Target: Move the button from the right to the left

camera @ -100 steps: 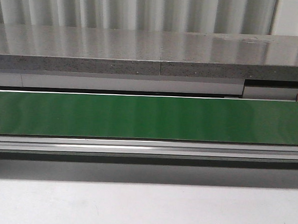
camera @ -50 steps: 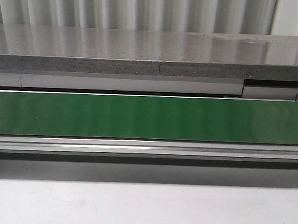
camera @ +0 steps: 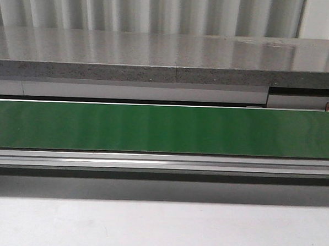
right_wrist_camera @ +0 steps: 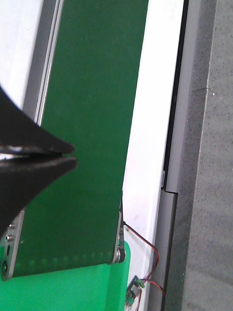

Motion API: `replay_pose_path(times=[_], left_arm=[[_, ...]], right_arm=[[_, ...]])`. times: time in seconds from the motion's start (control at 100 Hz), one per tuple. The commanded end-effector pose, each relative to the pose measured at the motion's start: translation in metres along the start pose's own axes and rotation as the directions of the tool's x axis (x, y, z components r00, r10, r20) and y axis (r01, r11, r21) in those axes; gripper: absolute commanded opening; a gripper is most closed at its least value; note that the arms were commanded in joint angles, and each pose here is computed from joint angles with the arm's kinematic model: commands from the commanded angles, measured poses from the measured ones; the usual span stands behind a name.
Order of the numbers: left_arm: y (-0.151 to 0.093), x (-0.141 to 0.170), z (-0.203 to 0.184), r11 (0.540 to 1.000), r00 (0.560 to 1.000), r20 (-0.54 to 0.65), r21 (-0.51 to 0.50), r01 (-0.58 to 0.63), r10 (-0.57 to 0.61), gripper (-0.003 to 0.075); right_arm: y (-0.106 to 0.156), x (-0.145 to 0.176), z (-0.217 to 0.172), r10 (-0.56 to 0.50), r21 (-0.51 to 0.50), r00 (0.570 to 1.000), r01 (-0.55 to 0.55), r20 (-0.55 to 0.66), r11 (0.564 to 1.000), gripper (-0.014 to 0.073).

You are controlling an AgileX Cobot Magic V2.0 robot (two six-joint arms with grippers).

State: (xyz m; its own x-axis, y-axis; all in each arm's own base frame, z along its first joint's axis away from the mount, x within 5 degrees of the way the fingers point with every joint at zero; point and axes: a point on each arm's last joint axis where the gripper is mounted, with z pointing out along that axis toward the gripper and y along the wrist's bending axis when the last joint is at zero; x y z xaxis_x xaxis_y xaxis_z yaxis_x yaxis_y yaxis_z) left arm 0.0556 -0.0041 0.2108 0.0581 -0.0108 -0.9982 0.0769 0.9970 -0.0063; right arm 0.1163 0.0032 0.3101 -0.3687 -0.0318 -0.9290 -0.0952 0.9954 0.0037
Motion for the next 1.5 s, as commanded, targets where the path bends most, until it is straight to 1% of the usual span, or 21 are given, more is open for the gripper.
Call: replay_pose_path(times=[0.0, 0.46, 0.56, 0.68, 0.77, 0.8, 0.84, 0.85, 0.86, 0.87, 0.91, 0.92, 0.93, 0.94, 0.96, 0.97, 1.09, 1.2, 1.32, 1.49], left_arm=[[-0.001, -0.001, -0.002, 1.0, 0.996, 0.091, 0.02, 0.017, -0.019, -0.002], [-0.001, -0.001, -0.002, 1.0, 0.996, 0.091, 0.02, 0.017, -0.019, -0.002], [-0.001, -0.001, -0.002, 1.0, 0.996, 0.091, 0.02, 0.017, -0.019, -0.002], [-0.001, -0.001, -0.002, 1.0, 0.996, 0.091, 0.02, 0.017, -0.019, -0.002], [-0.001, -0.001, -0.002, 1.0, 0.996, 0.091, 0.02, 0.017, -0.019, -0.002], [-0.001, -0.001, -0.002, 1.0, 0.996, 0.091, 0.02, 0.017, -0.019, -0.002], [-0.001, -0.001, -0.002, 1.0, 0.996, 0.091, 0.02, 0.017, -0.019, -0.002], [-0.001, -0.001, -0.002, 1.0, 0.996, 0.091, 0.02, 0.017, -0.019, -0.002], [-0.001, -0.001, -0.002, 1.0, 0.996, 0.091, 0.02, 0.017, -0.019, -0.002], [-0.001, -0.001, -0.002, 1.0, 0.996, 0.091, 0.02, 0.017, -0.019, -0.002], [-0.001, -0.001, -0.002, 1.0, 0.996, 0.091, 0.02, 0.017, -0.019, -0.002], [-0.001, -0.001, -0.002, 1.0, 0.996, 0.091, 0.02, 0.017, -0.019, -0.002], [-0.001, -0.001, -0.002, 1.0, 0.996, 0.091, 0.02, 0.017, -0.019, -0.002], [-0.001, -0.001, -0.002, 1.0, 0.996, 0.091, 0.02, 0.017, -0.019, -0.002], [-0.001, -0.001, -0.002, 1.0, 0.996, 0.091, 0.02, 0.017, -0.019, -0.002], [-0.001, -0.001, -0.002, 1.0, 0.996, 0.091, 0.02, 0.017, -0.019, -0.002], [-0.001, -0.001, -0.002, 1.0, 0.996, 0.091, 0.02, 0.017, -0.019, -0.002], [-0.001, -0.001, -0.002, 1.0, 0.996, 0.091, 0.02, 0.017, -0.019, -0.002], [-0.001, -0.001, -0.002, 1.0, 0.996, 0.091, 0.02, 0.017, -0.019, -0.002], [-0.001, -0.001, -0.002, 1.0, 0.996, 0.091, 0.02, 0.017, -0.019, -0.002]], right_arm=[[-0.002, -0.013, -0.004, -0.01, 0.026, 0.997, 0.008, 0.079, 1.0, -0.0067], [-0.002, -0.013, -0.004, -0.01, 0.027, 0.997, 0.007, 0.08, 1.0, -0.0067], [-0.002, -0.014, -0.004, 0.005, 0.02, 0.996, -0.007, 0.084, 1.0, -0.0067], [0.001, -0.014, -0.004, -0.011, 0.003, 0.996, 0.011, 0.089, 1.0, -0.0067], [0.003, -0.011, -0.007, -0.038, 0.007, 0.993, 0.038, 0.112, 0.999, -0.0067], [0.004, -0.01, -0.008, -0.027, 0.012, 0.991, 0.026, 0.13, 1.0, -0.0067], [0.003, -0.007, -0.009, -0.032, 0.026, 0.987, 0.028, 0.161, 0.999, -0.0067], [0.003, -0.004, -0.009, -0.016, 0.026, 0.987, 0.012, 0.161, 1.0, -0.0067], [0.003, -0.004, -0.01, -0.027, 0.032, 0.984, 0.021, 0.176, 0.999, -0.0067], [0.003, -0.004, -0.01, -0.01, 0.031, 0.983, 0.005, 0.183, 0.999, -0.0067], [0.003, 0.002, -0.011, -0.009, 0.041, 0.977, 0.0, 0.215, 0.999, -0.0067], [0.003, 0.005, -0.011, 0.008, 0.039, 0.976, -0.017, 0.216, 0.999, -0.0067], [0.003, 0.005, -0.012, -0.001, 0.043, 0.973, -0.009, 0.232, 0.999, -0.0067], [0.003, 0.006, -0.012, 0.015, 0.04, 0.971, -0.025, 0.237, 0.999, -0.0067], [0.003, 0.01, -0.013, 0.009, 0.043, 0.968, -0.02, 0.252, 0.999, -0.0067], [0.003, 0.013, -0.012, 0.024, 0.037, 0.968, -0.034, 0.251, 0.999, -0.0067], [0.004, 0.036, -0.015, 0.057, 0.022, 0.939, -0.068, 0.338, 0.997, -0.0067], [0.004, 0.057, -0.015, 0.085, 0.005, 0.922, -0.094, 0.379, 0.996, -0.0067], [0.005, 0.08, -0.014, 0.086, -0.001, 0.908, -0.094, 0.41, 0.996, -0.0067], [0.005, 0.1, -0.019, 0.088, -0.011, 0.873, -0.095, 0.479, 0.995, -0.0067]])
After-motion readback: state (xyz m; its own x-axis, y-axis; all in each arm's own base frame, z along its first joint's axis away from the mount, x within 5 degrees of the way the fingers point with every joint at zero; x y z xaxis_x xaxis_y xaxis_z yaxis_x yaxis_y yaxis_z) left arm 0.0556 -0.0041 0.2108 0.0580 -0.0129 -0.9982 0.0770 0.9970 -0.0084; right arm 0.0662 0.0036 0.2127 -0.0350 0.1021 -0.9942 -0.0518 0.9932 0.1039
